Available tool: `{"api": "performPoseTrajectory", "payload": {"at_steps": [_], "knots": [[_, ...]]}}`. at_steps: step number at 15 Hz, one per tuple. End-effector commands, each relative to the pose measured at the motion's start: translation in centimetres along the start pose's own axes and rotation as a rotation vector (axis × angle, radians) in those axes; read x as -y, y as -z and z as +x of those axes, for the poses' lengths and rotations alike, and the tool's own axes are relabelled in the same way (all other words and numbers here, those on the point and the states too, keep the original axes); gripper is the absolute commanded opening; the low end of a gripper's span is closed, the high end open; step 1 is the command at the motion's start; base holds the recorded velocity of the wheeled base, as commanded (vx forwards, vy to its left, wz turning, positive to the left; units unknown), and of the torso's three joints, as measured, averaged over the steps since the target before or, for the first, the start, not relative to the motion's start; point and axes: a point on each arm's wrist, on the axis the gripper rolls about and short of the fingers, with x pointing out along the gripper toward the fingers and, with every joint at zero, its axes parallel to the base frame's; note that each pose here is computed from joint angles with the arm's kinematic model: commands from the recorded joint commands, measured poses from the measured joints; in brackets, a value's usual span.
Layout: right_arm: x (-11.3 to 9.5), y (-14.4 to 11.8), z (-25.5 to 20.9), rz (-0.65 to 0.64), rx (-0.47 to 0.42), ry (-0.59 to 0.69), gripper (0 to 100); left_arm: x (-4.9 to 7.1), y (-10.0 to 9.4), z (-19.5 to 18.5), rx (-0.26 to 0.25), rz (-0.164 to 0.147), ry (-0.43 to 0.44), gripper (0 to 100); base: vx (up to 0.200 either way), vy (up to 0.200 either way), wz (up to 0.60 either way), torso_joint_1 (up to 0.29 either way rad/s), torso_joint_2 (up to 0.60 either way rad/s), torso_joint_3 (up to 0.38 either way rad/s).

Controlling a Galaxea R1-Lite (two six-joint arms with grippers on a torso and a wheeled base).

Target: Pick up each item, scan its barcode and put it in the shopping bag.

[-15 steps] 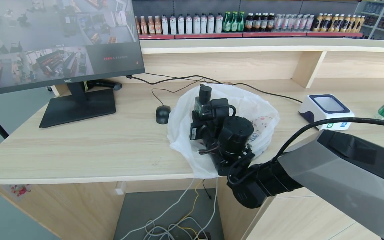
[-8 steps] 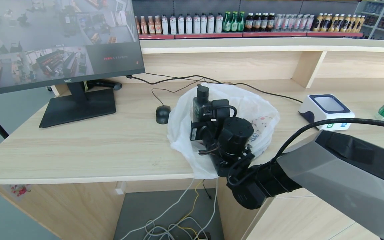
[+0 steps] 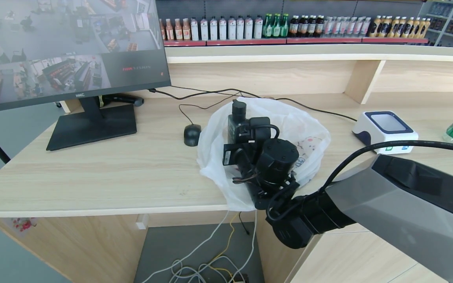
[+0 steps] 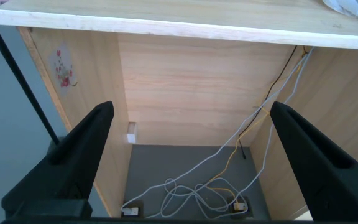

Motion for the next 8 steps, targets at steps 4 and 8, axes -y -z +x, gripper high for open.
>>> {"api": "performPoseTrajectory", "payload": {"at_steps": [4, 8], "knots": [[0.0, -1.7, -0.1, 0.013, 0.037, -0.005, 100, 0.0, 0.0, 0.0, 0.0, 0.0, -0.002, 100, 0.0, 0.0, 0.0, 0.0, 0.0, 0.0], [0.0, -3.6, -0.4, 0.014, 0.064, -0.006, 100, 0.0, 0.0, 0.0, 0.0, 0.0, 0.0, 100, 0.0, 0.0, 0.0, 0.0, 0.0, 0.0]]}}
